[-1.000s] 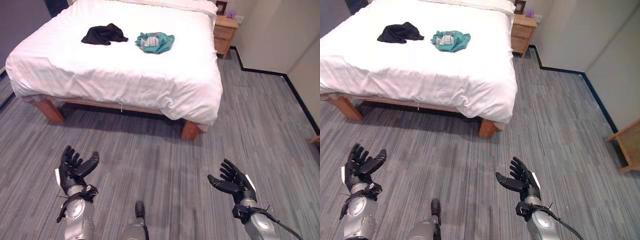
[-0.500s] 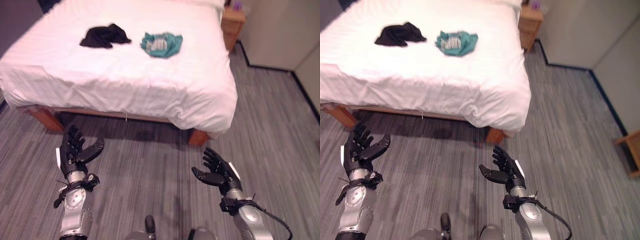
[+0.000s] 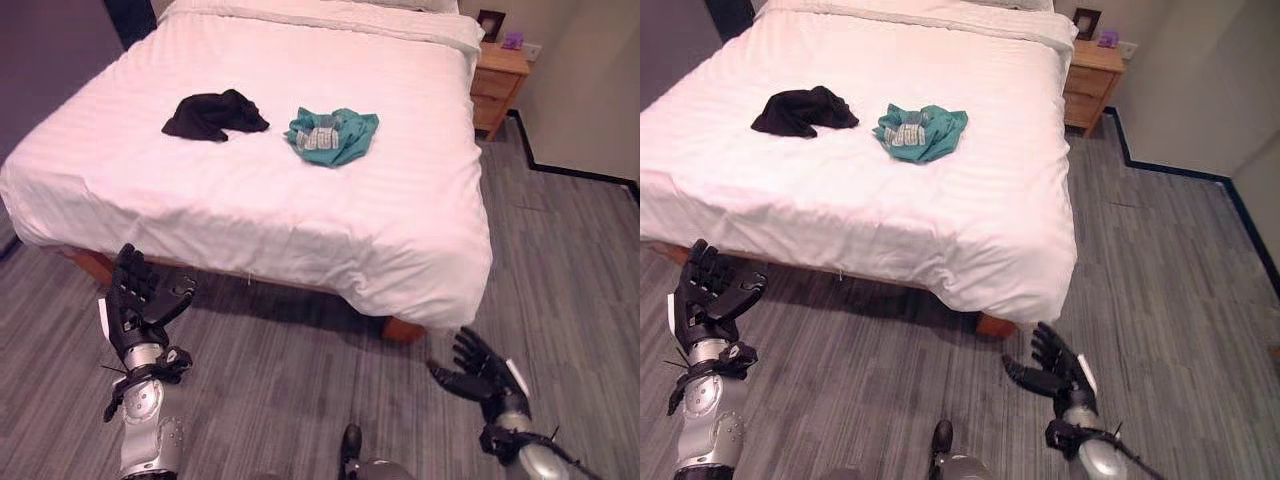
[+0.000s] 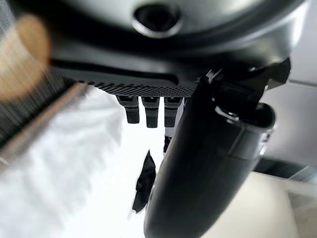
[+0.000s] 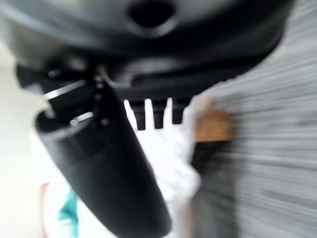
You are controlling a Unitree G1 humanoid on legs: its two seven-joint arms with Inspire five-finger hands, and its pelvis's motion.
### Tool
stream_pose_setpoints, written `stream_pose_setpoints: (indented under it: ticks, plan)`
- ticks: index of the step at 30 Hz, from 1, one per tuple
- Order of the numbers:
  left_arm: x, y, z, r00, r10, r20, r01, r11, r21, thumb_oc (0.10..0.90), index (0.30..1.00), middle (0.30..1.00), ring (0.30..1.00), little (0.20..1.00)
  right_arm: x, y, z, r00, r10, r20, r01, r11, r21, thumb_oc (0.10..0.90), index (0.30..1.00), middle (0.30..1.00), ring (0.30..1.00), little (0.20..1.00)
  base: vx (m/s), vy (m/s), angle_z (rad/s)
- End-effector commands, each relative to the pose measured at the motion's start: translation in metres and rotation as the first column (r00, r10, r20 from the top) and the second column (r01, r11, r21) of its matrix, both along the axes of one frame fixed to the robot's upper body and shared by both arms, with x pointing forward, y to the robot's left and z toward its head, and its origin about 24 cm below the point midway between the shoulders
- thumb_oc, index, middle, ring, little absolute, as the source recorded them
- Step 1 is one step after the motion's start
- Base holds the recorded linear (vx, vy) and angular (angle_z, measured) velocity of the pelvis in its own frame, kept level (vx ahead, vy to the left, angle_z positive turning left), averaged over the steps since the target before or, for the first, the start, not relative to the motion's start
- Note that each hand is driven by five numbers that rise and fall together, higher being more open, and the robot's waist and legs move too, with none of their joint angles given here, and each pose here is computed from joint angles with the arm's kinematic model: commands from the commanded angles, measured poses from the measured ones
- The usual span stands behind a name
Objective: Pick up bed clothes into laundry basket.
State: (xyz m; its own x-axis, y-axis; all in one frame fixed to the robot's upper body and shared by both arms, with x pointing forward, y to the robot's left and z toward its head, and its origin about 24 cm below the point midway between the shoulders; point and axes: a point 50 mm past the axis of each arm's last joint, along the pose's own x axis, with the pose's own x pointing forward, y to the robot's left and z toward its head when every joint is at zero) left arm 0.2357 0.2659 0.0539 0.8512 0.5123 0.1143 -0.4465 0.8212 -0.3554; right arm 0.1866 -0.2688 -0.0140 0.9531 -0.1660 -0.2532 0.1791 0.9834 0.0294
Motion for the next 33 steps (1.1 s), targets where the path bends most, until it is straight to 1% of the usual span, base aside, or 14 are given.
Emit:
stream_pose_setpoints:
  ticks: [1, 4, 7, 10, 14, 18, 21, 23, 25, 26, 28, 30, 32, 33]
  plan:
    - [0.003, 0.007, 0.042, 0.972, -0.010, 0.236, -0.001, 0.999, 0.046, 0.800, 0.900, 0.900, 0.900, 0.900, 0.024, -0.002, 0.052, 0.961, 0.016, 0.275, -0.005, 0.999, -0.042, 0.800, 0.900, 0.900, 0.900, 0.900, 0.29, -0.055, 0.08]
    - [0.001, 0.007, 0.038, 0.978, -0.020, 0.206, 0.006, 0.998, 0.068, 0.800, 0.900, 0.900, 0.900, 0.900, 0.023, -0.001, 0.057, 0.952, 0.014, 0.306, -0.007, 1.000, -0.024, 0.800, 0.900, 0.900, 0.900, 0.900, 0.20, 0.064, -0.22]
    - [0.000, 0.007, 0.033, 0.983, -0.022, 0.181, 0.008, 0.997, 0.075, 0.800, 0.900, 0.900, 0.900, 0.900, 0.021, -0.003, 0.060, 0.949, 0.017, 0.314, -0.005, 0.999, -0.041, 0.800, 0.900, 0.900, 0.900, 0.900, 0.23, 0.100, -0.10]
    - [-0.002, 0.008, 0.035, 0.983, -0.014, 0.185, -0.002, 0.997, 0.082, 0.800, 0.900, 0.900, 0.900, 0.900, 0.022, -0.002, 0.060, 0.947, 0.010, 0.321, 0.002, 0.999, -0.037, 0.800, 0.900, 0.900, 0.900, 0.900, 0.24, 0.119, -0.24]
    - [0.000, 0.009, 0.036, 0.981, -0.004, 0.193, -0.012, 0.997, 0.081, 0.800, 0.900, 0.900, 0.900, 0.900, 0.026, 0.000, 0.057, 0.954, 0.028, 0.298, -0.009, 0.998, -0.066, 0.800, 0.900, 0.900, 0.900, 0.900, 0.26, 0.163, -0.33]
    - [0.002, 0.008, 0.040, 0.979, -0.021, 0.202, 0.002, 0.995, 0.097, 0.800, 0.900, 0.900, 0.900, 0.900, 0.030, 0.001, 0.057, 0.955, 0.019, 0.297, 0.000, 0.998, -0.064, 0.800, 0.900, 0.900, 0.900, 0.900, 0.27, 0.213, -0.02]
    - [-0.004, 0.015, 0.039, 0.981, 0.003, 0.195, -0.022, 0.995, 0.093, 0.800, 0.900, 0.900, 0.900, 0.900, 0.039, 0.008, 0.058, 0.949, 0.012, 0.314, 0.000, 0.999, -0.039, 0.800, 0.900, 0.900, 0.900, 0.900, 0.28, 0.296, -0.11]
    - [-0.009, 0.022, 0.043, 0.982, 0.021, 0.188, -0.048, 0.990, 0.135, 0.800, 0.900, 0.900, 0.900, 0.900, 0.045, 0.013, 0.066, 0.936, 0.016, 0.352, -0.008, 1.000, -0.025, 0.800, 0.900, 0.900, 0.900, 0.900, 0.23, 0.355, -0.22]
    - [-0.011, 0.026, 0.048, 0.983, 0.022, 0.185, -0.057, 0.981, 0.184, 0.800, 0.900, 0.900, 0.900, 0.900, 0.049, 0.015, 0.075, 0.926, 0.056, 0.374, -0.031, 0.997, -0.073, 0.800, 0.900, 0.900, 0.900, 0.900, 0.14, 0.291, -0.59]
    - [-0.011, 0.026, 0.048, 0.982, 0.023, 0.185, -0.057, 0.981, 0.184, 0.800, 0.900, 0.900, 0.900, 0.900, 0.049, 0.015, 0.075, 0.926, 0.056, 0.374, -0.031, 0.997, -0.074, 0.800, 0.900, 0.900, 0.900, 0.900, 0.17, 0.386, -0.45]
    - [-0.006, 0.025, 0.055, 0.982, -0.031, 0.188, -0.011, 0.976, 0.219, 0.800, 0.900, 0.900, 0.900, 0.900, 0.047, 0.006, 0.089, 0.908, 0.059, 0.415, -0.012, 0.993, -0.115, 0.800, 0.900, 0.900, 0.900, 0.900, 0.20, 0.429, -0.01]
    - [-0.002, 0.022, 0.058, 0.983, -0.059, 0.176, 0.013, 0.967, 0.253, 0.800, 0.900, 0.900, 0.900, 0.900, 0.046, -0.002, 0.093, 0.907, 0.038, 0.420, 0.024, 0.990, -0.141, 0.800, 0.900, 0.900, 0.900, 0.900, 0.19, 0.235, 0.44]
    - [-0.001, 0.020, 0.059, 0.982, -0.072, 0.176, 0.025, 0.966, 0.258, 0.800, 0.900, 0.900, 0.900, 0.900, 0.044, -0.007, 0.095, 0.906, 0.023, 0.422, 0.046, 0.987, -0.153, 0.800, 0.900, 0.900, 0.900, 0.900, 0.21, 0.111, 0.05]
    - [-0.002, 0.019, 0.059, 0.978, -0.090, 0.190, 0.045, 0.972, 0.232, 0.800, 0.900, 0.900, 0.900, 0.900, 0.040, -0.019, 0.099, 0.908, 0.000, 0.420, 0.084, 0.980, -0.182, 0.800, 0.900, 0.900, 0.900, 0.900, 0.23, 0.052, -0.17]
